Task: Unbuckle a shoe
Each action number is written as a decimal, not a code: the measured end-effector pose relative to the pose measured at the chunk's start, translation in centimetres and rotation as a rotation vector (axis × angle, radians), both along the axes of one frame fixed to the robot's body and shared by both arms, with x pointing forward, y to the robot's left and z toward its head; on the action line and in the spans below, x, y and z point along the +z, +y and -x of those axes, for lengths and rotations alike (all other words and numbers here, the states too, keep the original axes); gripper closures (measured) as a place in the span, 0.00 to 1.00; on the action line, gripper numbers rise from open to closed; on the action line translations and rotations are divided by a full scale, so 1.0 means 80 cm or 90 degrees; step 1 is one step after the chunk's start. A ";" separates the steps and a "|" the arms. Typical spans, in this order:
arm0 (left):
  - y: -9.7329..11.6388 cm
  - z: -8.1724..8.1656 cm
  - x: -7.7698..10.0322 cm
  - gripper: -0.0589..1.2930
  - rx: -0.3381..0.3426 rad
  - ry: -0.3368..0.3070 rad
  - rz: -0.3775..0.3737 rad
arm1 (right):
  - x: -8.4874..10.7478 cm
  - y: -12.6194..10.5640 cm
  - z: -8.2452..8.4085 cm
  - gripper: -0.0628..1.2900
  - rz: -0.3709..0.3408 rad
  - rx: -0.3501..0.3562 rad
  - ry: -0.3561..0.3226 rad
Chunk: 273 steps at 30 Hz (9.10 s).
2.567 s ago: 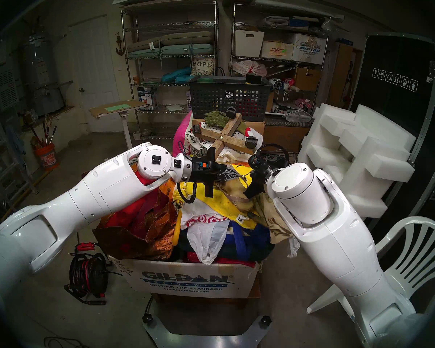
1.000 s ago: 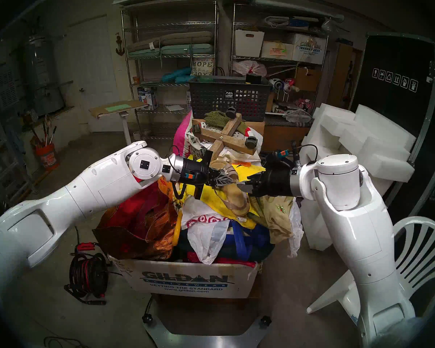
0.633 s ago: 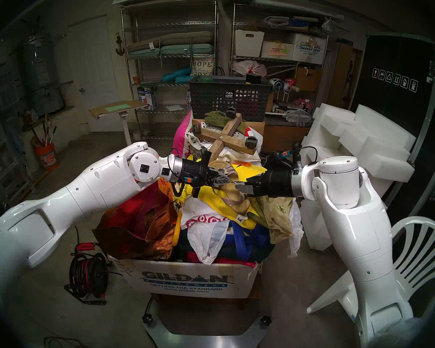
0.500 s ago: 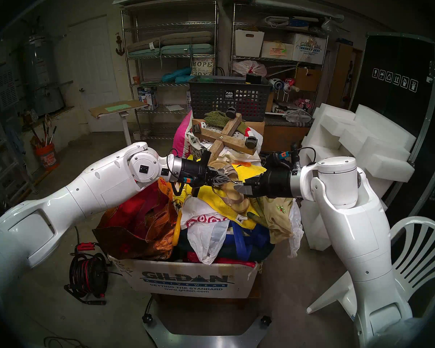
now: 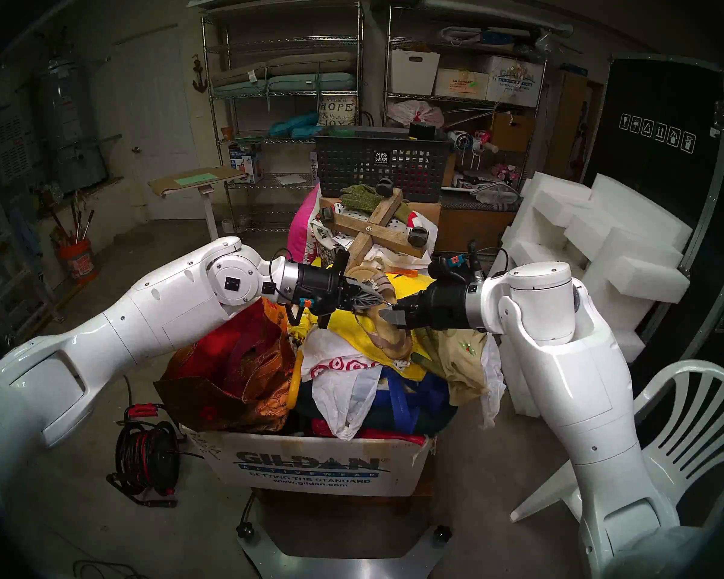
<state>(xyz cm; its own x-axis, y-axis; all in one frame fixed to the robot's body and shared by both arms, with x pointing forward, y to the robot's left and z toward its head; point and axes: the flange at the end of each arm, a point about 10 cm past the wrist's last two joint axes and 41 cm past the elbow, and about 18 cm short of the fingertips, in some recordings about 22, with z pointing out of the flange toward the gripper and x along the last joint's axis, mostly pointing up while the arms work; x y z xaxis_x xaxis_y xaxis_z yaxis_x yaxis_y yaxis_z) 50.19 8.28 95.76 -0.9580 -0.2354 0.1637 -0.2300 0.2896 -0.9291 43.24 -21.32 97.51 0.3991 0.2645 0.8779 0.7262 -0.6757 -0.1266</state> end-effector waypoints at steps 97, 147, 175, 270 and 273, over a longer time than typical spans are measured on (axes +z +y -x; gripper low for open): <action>-0.007 -0.014 -0.017 0.97 -0.052 -0.103 -0.016 | -0.023 -0.025 -0.025 0.80 -0.135 0.030 0.096; 0.043 -0.019 -0.022 0.97 0.001 -0.116 -0.038 | -0.010 -0.021 -0.018 0.43 -0.138 0.025 0.080; 0.019 -0.011 -0.020 0.97 -0.032 -0.146 -0.005 | -0.029 -0.014 -0.038 0.23 -0.144 0.017 0.121; 0.025 -0.013 -0.026 0.97 -0.028 -0.145 -0.009 | -0.035 -0.005 -0.041 0.55 -0.214 0.065 0.180; 0.025 -0.013 -0.026 0.97 -0.028 -0.146 -0.010 | -0.034 -0.004 -0.040 0.62 -0.211 0.065 0.178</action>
